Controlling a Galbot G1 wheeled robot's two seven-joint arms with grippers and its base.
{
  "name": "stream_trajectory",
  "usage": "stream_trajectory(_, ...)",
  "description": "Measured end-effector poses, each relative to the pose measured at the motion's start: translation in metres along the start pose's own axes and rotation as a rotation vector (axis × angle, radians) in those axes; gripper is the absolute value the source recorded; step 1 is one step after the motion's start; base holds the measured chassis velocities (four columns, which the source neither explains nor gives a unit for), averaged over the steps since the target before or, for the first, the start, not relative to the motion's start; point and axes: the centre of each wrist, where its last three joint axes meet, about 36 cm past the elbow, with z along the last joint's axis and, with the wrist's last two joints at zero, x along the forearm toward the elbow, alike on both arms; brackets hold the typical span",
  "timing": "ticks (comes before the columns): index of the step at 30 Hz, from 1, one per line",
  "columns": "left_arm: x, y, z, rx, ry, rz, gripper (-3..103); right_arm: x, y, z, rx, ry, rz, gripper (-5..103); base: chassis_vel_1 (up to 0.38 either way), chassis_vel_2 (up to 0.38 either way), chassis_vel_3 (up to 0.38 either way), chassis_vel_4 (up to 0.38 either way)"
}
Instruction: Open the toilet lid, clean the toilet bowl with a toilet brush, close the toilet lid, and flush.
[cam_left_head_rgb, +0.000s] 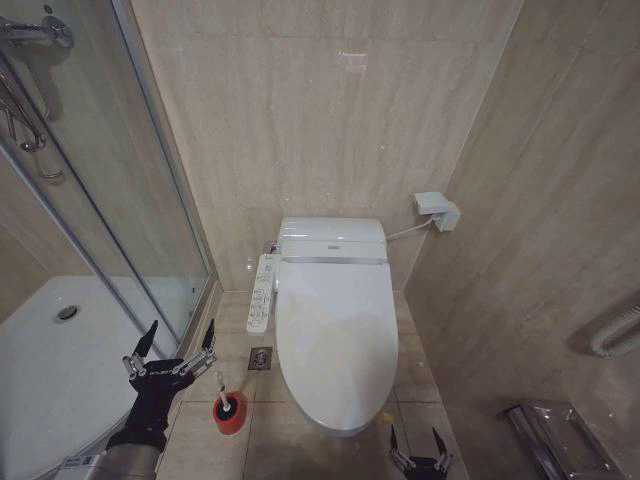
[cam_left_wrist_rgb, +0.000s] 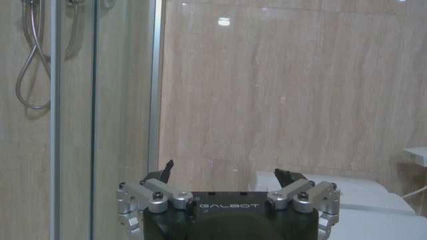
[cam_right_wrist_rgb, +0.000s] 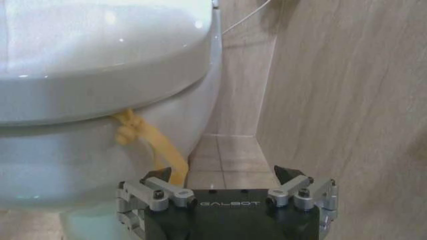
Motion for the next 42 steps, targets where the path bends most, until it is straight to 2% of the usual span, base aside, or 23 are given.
stream_trajectory(9,0.0,0.0,0.0,0.0,0.0,0.0,100,0.003,0.012,0.006,-0.019,0.013,-0.002,100,0.0,0.0,0.0,0.0)
stream_trajectory(17,0.0,0.0,0.0,0.0,0.0,0.0,100,-0.02,0.019,0.004,0.01,-0.008,0.005,100,0.0,0.0,0.0,0.0)
stream_trajectory(42,0.0,0.0,0.0,0.0,0.0,0.0,100,-0.029,0.012,0.004,0.021,-0.026,0.023,100,0.0,0.0,0.0,0.0)
